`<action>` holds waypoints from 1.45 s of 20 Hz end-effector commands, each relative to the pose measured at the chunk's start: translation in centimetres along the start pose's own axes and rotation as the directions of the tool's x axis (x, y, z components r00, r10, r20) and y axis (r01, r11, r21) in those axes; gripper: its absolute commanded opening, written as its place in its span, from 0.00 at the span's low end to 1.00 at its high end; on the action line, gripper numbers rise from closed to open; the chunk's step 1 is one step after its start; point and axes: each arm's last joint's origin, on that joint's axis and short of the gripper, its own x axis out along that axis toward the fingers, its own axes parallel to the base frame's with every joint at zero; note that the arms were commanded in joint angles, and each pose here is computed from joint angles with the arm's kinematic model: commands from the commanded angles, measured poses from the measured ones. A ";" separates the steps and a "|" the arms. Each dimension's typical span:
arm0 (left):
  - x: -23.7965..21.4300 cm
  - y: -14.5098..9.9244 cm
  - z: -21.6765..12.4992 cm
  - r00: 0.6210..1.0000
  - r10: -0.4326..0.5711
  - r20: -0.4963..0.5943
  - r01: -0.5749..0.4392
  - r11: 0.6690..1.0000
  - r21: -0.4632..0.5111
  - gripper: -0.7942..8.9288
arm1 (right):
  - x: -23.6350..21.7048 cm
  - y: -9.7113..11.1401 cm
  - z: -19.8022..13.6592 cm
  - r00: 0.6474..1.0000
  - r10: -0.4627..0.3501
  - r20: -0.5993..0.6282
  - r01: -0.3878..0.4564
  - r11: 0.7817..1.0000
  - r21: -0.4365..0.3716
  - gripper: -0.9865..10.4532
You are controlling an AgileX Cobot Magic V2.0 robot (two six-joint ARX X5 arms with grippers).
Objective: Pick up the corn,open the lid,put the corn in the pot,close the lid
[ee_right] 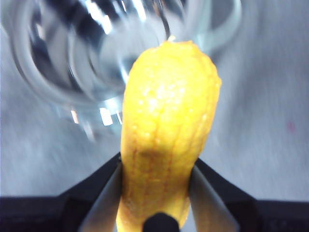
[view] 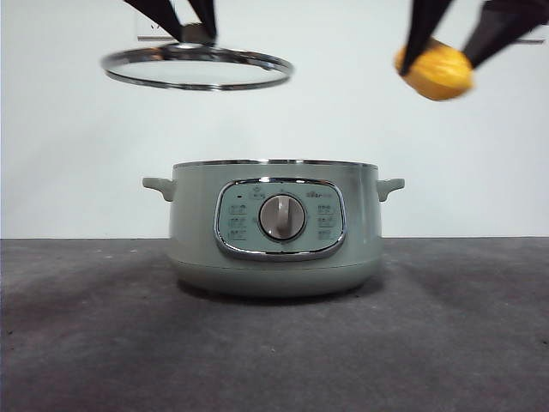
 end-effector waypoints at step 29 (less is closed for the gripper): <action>-4.2 10.6 -1.4 0.997 0.062 0.049 -0.058 0.995 -0.082 0.07 | 22.7 7.7 8.2 0.943 -0.181 -0.278 0.102 0.956 -0.276 0.08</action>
